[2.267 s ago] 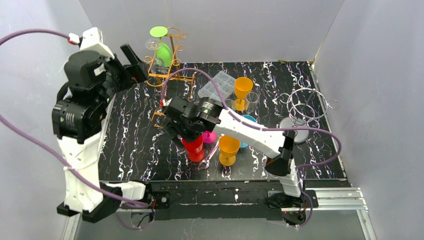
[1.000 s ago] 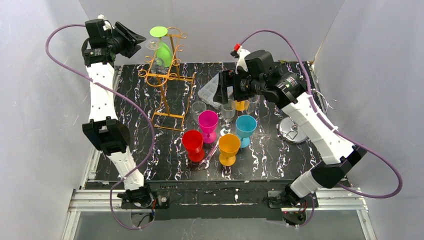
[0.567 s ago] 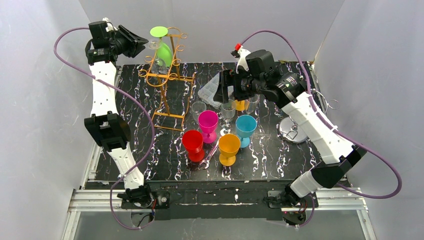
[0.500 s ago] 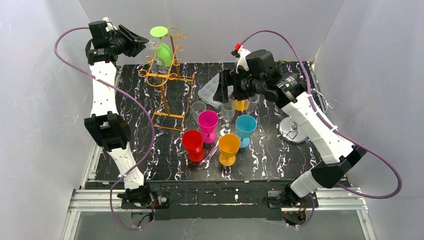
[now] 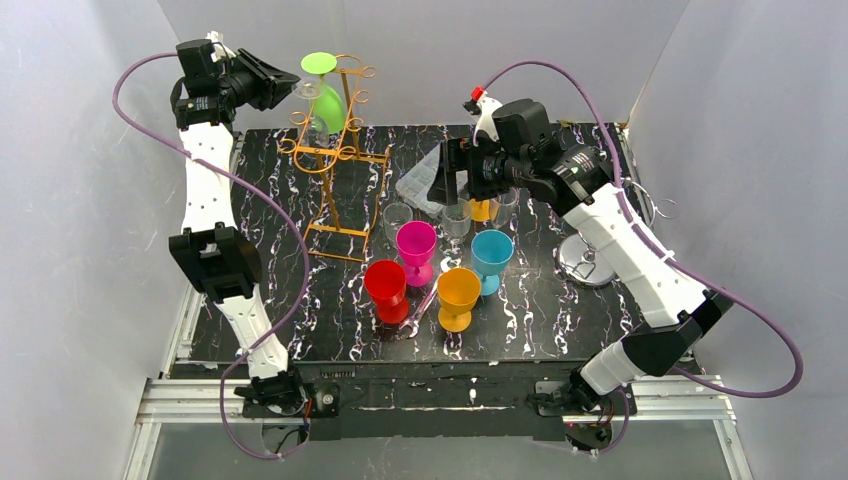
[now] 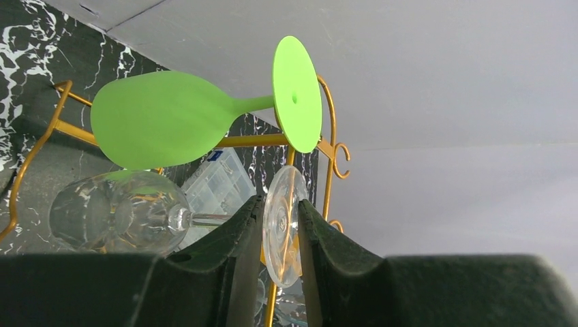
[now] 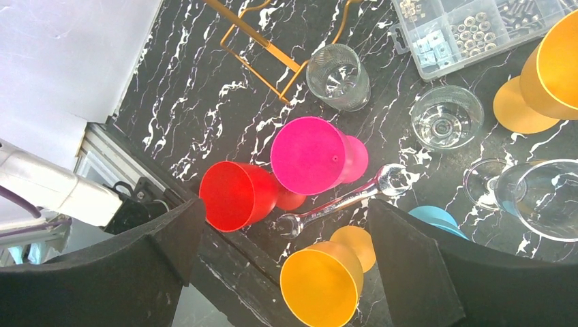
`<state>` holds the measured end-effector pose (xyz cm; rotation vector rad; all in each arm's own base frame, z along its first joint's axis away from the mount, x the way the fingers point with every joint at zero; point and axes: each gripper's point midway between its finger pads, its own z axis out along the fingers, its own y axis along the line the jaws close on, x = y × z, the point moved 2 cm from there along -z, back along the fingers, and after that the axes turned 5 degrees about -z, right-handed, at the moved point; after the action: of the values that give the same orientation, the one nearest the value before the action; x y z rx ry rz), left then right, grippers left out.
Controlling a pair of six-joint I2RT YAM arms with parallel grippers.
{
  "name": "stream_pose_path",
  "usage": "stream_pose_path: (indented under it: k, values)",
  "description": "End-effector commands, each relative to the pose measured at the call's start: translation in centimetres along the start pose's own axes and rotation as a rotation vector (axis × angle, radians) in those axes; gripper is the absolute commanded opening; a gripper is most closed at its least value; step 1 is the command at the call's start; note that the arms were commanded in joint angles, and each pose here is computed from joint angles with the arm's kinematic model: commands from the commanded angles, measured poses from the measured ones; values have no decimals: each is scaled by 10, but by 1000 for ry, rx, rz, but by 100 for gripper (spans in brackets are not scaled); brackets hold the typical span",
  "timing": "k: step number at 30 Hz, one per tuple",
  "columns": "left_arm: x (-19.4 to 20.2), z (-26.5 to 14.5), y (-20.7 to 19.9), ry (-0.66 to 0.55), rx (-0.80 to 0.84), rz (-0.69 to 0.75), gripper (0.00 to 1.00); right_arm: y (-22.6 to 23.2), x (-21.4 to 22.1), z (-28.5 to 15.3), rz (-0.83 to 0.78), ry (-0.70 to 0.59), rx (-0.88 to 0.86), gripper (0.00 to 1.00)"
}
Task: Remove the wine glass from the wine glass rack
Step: Pick up the wine glass from the wine rack.
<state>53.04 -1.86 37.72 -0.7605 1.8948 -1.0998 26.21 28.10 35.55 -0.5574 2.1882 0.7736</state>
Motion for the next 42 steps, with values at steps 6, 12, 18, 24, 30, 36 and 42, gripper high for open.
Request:
stream_pose_path:
  k: [6, 12, 18, 24, 30, 36, 42]
  values:
    - [2, -10, -11, 21, 48, 8, 24, 5, -13, -13, 2, -68, -23, 99]
    - [5, -10, -6, 30, 34, 2, 24, 6, -13, -12, 6, -66, -28, 98]
    - [6, -14, -8, 35, 44, -3, 18, 7, -13, -13, 11, -68, -32, 98]
    - [3, -19, -11, 28, 57, -8, 11, 7, -13, -14, 17, -72, -35, 98]
    - [-1, -25, -23, 26, 91, -13, 0, 8, -13, -13, 21, -73, -36, 98]
    - [-4, -30, -31, 28, 124, -27, 0, 8, -13, -14, 26, -73, -37, 98]
    - [-9, -33, -40, 21, 173, -48, 0, 9, -13, -14, 29, -75, -41, 98]
